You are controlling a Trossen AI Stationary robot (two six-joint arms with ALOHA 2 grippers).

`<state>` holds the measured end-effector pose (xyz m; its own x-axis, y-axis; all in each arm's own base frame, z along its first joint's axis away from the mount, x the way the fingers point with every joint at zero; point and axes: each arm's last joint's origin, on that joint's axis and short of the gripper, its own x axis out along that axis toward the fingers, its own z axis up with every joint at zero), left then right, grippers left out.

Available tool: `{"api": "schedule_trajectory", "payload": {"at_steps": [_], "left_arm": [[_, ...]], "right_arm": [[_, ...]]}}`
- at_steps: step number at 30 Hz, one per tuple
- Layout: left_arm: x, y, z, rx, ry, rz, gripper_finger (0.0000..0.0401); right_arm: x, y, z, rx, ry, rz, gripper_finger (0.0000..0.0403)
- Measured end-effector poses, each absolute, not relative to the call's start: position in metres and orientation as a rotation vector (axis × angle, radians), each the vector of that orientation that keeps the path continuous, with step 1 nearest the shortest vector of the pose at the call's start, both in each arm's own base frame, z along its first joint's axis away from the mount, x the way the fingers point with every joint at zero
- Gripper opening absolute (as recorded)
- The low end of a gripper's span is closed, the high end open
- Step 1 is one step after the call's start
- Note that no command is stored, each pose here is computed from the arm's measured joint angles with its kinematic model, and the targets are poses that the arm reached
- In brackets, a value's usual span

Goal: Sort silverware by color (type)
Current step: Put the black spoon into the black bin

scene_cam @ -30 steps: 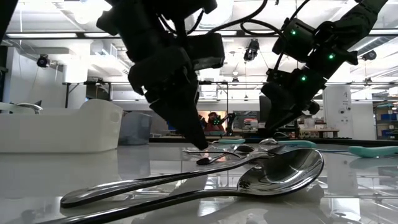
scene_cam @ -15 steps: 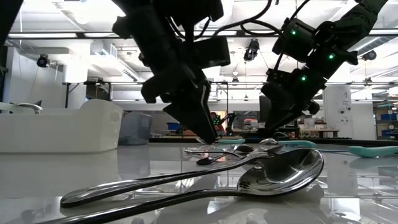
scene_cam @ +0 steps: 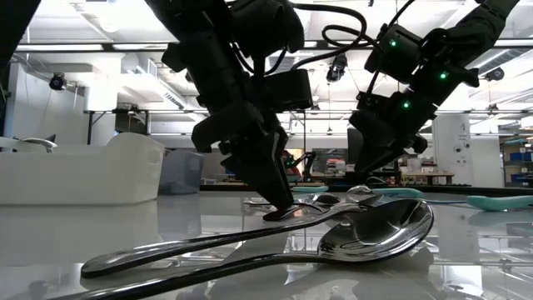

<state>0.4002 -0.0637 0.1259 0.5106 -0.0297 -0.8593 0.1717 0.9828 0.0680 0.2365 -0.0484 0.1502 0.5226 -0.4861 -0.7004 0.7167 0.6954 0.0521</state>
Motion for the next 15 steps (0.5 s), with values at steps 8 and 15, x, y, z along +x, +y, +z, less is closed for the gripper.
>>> {"api": "schedule_trajectory", "payload": {"at_steps": [8, 15], "left_arm": [[0.3997, -0.0626, 0.1241, 0.111, 1.04, -0.152, 0.0031], [0.4006, -0.0588, 0.1242, 0.006, 1.05, -0.121, 0.0004]], "right_arm": [[0.2365, -0.0484, 0.1502, 0.357, 0.714, -0.739, 0.0134], [0.2365, -0.0482, 0.1503, 0.357, 0.713, -0.738, 0.0134]]}}
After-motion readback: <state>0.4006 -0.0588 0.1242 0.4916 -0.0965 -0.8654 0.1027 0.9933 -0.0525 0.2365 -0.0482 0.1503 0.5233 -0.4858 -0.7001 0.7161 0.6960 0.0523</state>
